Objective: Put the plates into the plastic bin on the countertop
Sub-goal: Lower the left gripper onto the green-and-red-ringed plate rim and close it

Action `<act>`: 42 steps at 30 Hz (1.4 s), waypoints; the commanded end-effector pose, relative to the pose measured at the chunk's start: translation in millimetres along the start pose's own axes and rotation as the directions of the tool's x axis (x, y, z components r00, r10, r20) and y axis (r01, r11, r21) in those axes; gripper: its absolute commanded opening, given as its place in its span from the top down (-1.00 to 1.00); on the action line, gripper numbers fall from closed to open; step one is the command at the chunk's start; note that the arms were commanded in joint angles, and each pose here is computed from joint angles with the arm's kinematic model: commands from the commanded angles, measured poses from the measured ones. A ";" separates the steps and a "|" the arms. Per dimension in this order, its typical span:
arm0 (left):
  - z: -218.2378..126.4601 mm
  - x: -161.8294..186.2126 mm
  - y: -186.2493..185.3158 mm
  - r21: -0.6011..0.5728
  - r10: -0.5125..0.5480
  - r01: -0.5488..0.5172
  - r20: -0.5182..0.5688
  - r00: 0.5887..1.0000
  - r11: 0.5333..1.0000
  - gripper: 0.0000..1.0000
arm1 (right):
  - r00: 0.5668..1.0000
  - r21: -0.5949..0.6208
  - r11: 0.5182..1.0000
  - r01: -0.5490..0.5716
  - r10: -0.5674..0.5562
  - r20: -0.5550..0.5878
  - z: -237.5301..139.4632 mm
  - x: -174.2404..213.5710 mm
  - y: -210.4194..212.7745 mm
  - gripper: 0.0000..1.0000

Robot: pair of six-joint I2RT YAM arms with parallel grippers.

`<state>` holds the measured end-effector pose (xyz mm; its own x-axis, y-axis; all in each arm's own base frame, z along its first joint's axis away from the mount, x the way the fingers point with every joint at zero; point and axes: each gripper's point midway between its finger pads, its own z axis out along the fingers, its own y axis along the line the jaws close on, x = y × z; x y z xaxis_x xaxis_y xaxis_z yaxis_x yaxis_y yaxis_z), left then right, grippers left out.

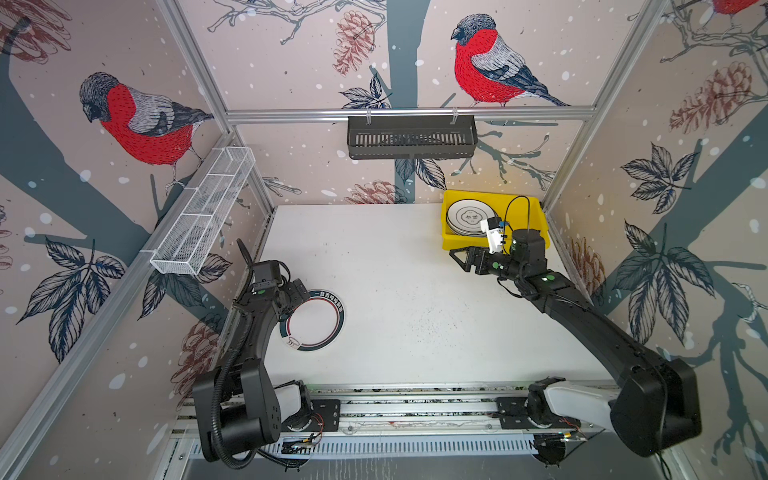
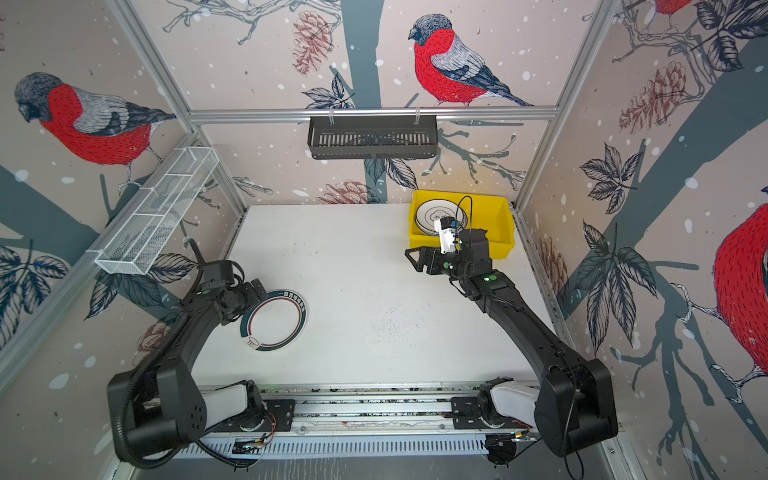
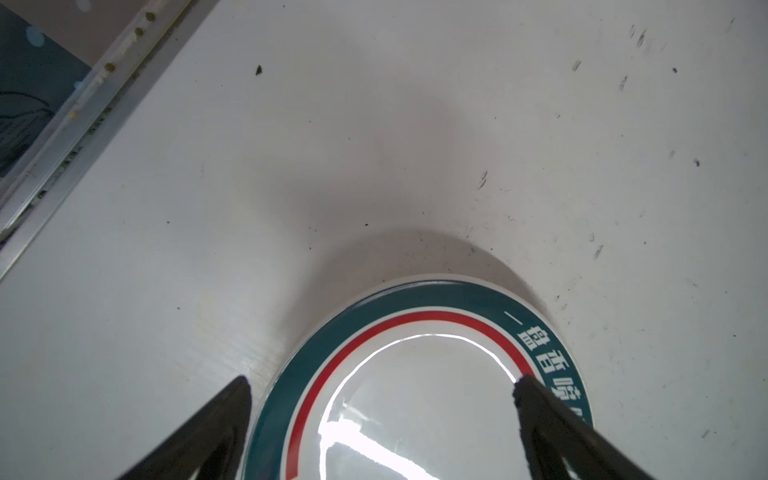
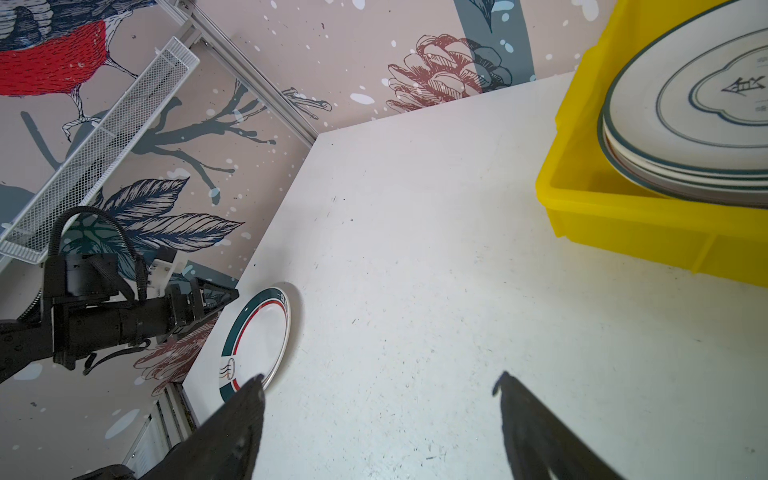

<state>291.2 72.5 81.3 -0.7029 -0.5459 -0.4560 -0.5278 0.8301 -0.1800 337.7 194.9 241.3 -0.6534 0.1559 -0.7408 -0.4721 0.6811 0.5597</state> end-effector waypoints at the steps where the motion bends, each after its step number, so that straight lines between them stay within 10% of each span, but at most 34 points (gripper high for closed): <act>1: 4.1 1.9 -1.2 0.008 0.028 -0.028 -0.030 0.999 1.000 -0.96 | 1.000 0.013 1.000 0.014 -0.014 0.004 -1.5 0.2 -2.5 -0.76; 42: 11.3 65.3 -85.6 0.318 0.093 -0.026 -0.199 0.976 0.948 -0.86 | 0.999 0.034 0.998 -0.044 0.044 -0.008 3.3 4.9 -21.4 -0.74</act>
<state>292.1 -25.9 50.2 -0.8503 -0.4453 -0.2805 -0.3188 0.8598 -0.3989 345.7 182.3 222.7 -0.6790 0.1700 -0.7142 -0.4220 0.7056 0.5692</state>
